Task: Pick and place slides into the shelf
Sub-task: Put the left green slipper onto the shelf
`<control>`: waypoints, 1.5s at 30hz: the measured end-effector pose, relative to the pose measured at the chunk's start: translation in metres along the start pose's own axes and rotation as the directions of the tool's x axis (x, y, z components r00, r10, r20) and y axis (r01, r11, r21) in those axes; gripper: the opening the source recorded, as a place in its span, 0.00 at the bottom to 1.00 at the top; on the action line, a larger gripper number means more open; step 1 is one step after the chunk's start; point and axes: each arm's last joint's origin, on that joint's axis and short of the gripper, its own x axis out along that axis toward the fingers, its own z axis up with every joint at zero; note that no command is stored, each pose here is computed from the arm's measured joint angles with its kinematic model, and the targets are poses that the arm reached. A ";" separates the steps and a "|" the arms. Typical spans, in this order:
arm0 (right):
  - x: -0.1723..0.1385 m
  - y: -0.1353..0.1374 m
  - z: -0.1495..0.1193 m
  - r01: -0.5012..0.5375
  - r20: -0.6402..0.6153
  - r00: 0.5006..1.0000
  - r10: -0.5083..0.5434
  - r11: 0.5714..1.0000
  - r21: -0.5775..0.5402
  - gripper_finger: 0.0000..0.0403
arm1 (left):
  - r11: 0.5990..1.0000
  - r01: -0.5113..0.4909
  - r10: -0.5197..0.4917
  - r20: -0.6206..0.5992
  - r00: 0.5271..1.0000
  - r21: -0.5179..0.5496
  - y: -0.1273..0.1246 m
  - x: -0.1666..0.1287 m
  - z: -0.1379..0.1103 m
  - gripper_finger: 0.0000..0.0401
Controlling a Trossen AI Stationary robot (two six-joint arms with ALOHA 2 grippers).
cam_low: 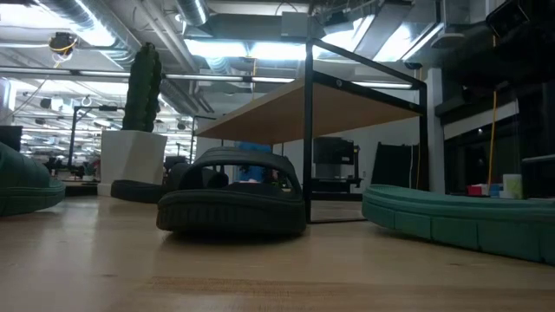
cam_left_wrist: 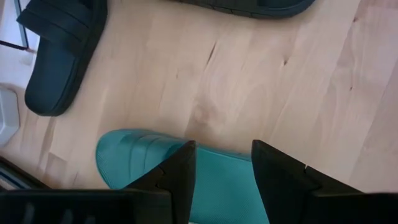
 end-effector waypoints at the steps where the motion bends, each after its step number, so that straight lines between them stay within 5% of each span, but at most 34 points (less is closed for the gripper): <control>1: 0.000 0.000 0.000 0.000 0.000 1.000 0.000 1.000 -0.002 0.29 | 1.000 -0.001 0.001 -0.001 1.000 -0.003 0.000 0.001 0.001 0.37; 24: 0.000 0.000 0.000 0.000 0.000 1.000 0.000 1.000 -0.026 0.29 | 0.999 0.005 -0.006 0.031 0.999 0.035 -0.003 -0.005 -0.008 0.37; 45: 0.000 0.000 0.000 0.000 0.001 1.000 0.000 1.000 -0.026 0.29 | 0.994 -0.061 0.058 -0.037 0.998 -0.090 0.006 -0.001 -0.005 0.40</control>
